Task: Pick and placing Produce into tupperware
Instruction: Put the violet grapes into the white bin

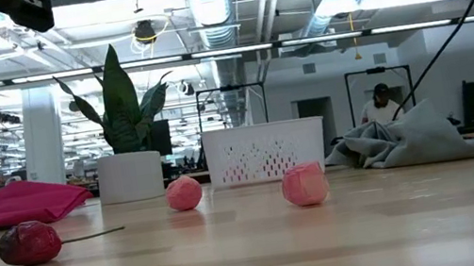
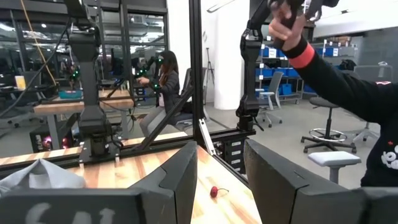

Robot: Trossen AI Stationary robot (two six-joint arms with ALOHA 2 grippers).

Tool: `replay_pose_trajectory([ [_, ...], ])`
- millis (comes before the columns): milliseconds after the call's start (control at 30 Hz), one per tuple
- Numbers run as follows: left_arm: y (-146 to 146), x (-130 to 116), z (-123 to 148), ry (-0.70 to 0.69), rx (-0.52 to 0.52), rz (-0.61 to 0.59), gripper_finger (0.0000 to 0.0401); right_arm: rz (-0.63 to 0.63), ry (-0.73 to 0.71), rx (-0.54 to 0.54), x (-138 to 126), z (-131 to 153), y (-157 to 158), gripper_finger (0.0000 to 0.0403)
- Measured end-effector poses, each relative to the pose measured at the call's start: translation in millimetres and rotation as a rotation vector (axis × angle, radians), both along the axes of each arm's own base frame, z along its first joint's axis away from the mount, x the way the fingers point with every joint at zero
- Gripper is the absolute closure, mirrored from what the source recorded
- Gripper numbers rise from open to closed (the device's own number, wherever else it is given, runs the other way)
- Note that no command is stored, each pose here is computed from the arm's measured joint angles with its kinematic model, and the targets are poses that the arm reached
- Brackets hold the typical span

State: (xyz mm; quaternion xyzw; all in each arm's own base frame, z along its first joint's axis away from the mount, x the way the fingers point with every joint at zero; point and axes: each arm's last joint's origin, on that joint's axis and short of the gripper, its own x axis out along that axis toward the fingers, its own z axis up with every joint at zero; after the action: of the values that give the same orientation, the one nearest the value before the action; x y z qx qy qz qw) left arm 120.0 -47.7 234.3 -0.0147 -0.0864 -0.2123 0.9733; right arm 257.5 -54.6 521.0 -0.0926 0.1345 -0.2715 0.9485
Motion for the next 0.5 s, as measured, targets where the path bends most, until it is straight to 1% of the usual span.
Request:
replay_pose_trajectory([
  [133, 0, 0, 0, 0.003, 0.0, 0.001, 0.0276, -0.024, 0.04, 0.089, 19, -18, -30, 0.0172],
  [200, 0, 0, -1, 0.008, 0.002, 0.0, 0.0276, -0.04, 0.083, 0.138, 28, -30, -44, 0.0172],
  [400, 0, 0, -2, 0.03, -0.018, -0.004, 0.0276, -0.108, 0.265, 0.3, 57, -80, -87, 0.0172],
  [500, 0, 0, -2, 0.035, -0.02, -0.004, 0.0276, -0.093, 0.342, 0.376, 72, -104, -99, 0.0172],
])
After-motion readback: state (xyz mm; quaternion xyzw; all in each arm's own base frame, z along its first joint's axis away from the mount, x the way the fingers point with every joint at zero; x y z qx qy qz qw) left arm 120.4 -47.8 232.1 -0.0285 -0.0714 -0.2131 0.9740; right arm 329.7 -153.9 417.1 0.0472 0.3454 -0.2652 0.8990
